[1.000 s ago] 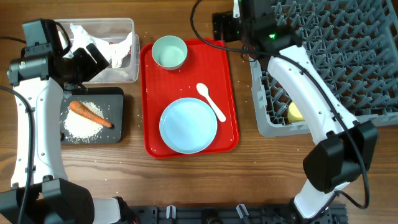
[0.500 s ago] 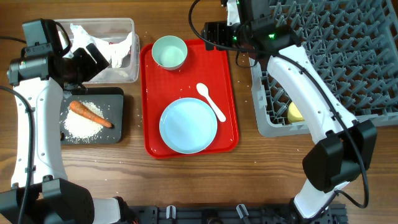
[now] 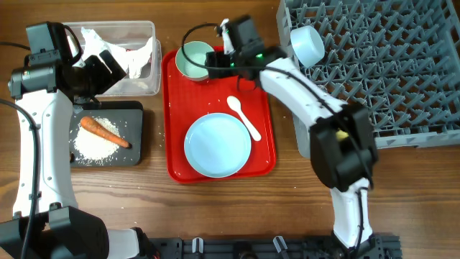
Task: Sort waste into correct bins and load items into the dishwasher rack
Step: 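Move the right gripper to the green bowl and grasp its rim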
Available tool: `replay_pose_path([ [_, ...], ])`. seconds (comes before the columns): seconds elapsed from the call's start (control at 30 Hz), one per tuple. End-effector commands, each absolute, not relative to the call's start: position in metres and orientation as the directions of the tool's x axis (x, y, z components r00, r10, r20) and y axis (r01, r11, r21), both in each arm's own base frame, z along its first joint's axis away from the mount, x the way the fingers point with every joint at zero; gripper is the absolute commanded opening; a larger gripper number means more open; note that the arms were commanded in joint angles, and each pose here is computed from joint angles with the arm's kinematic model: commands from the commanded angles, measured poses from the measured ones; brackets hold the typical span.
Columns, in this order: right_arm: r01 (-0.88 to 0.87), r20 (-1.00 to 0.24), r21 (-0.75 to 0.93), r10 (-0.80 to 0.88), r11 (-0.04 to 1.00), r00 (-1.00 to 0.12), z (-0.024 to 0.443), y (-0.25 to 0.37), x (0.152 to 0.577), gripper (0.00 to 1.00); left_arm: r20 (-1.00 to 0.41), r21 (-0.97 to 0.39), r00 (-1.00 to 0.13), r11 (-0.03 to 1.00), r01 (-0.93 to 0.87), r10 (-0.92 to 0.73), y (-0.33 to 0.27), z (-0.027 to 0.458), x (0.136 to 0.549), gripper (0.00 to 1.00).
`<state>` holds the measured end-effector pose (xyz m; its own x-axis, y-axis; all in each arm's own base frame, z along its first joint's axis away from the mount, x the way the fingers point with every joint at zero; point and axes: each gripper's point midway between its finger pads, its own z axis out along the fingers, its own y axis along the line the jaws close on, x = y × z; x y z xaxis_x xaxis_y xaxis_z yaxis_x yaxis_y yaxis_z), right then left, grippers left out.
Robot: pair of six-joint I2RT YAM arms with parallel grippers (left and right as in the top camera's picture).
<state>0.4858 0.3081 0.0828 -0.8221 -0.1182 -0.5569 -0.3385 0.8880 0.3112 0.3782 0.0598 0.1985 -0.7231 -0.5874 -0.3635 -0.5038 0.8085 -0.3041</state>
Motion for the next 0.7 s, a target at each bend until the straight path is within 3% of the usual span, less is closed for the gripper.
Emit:
replay_pose_path([
  [0.0, -0.254, -0.540, 0.318, -0.046, 0.913, -0.840, 0.060, 0.303, 0.499, 0.72, -0.372, -0.313, -0.711, 0.802, -0.509, -0.596, 0.061, 0.204, 0.379, 1.00],
  [0.33, -0.223, -0.572, 0.373, 0.033, 0.901, -0.820, 0.038, 0.315, 0.519, 0.60, -0.372, -0.313, -0.711, 0.802, -0.509, -0.596, 0.061, 0.204, 0.379, 1.00],
  [0.67, -0.195, -0.555, 0.379, 0.054, 0.905, -0.830, 0.027, 0.315, 0.520, 0.19, -0.372, -0.313, -0.711, 0.802, -0.509, -0.596, 0.061, 0.204, 0.379, 1.00],
])
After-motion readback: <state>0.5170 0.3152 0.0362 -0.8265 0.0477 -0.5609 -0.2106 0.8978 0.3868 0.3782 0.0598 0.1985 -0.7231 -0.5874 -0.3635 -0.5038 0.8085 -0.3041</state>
